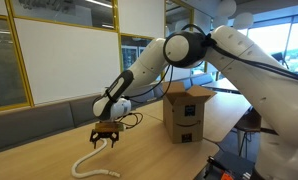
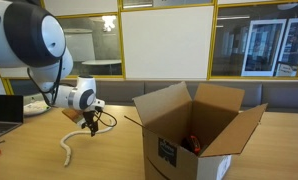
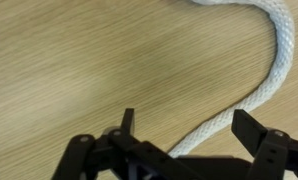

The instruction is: Move the box to the right, place the objects on the table inside the box

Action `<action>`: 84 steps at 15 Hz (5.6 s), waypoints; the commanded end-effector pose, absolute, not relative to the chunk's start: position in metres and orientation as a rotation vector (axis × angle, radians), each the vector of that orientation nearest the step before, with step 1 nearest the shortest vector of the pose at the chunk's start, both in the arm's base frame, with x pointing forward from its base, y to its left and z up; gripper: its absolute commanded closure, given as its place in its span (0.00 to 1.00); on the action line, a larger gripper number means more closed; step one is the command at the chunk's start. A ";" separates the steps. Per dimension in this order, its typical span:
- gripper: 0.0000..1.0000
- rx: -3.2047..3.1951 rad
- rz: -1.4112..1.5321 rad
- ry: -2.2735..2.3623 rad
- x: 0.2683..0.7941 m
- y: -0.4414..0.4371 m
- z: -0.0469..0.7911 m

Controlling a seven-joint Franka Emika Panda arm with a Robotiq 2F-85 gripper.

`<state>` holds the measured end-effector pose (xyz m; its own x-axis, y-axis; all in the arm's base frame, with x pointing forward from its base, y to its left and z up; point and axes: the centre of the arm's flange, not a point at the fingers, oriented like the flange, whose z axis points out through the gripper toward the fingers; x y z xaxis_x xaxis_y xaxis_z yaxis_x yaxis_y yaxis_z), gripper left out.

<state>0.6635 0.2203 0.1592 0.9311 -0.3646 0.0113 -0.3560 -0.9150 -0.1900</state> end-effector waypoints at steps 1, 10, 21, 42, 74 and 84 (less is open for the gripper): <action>0.00 -2.928 -0.070 0.536 0.705 0.241 0.147; 0.00 -2.970 -0.209 0.605 0.752 0.242 0.127; 0.00 -3.042 -0.332 0.819 0.792 0.190 0.108; 0.87 -3.083 -0.349 0.932 0.779 0.154 0.156; 0.88 -2.531 -1.012 1.592 0.512 -0.029 0.705; 0.88 -2.277 -1.269 1.782 0.377 -0.082 0.793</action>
<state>0.4054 -0.0751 0.7989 0.0913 -0.8227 0.5611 -0.8182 -0.3832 -0.4286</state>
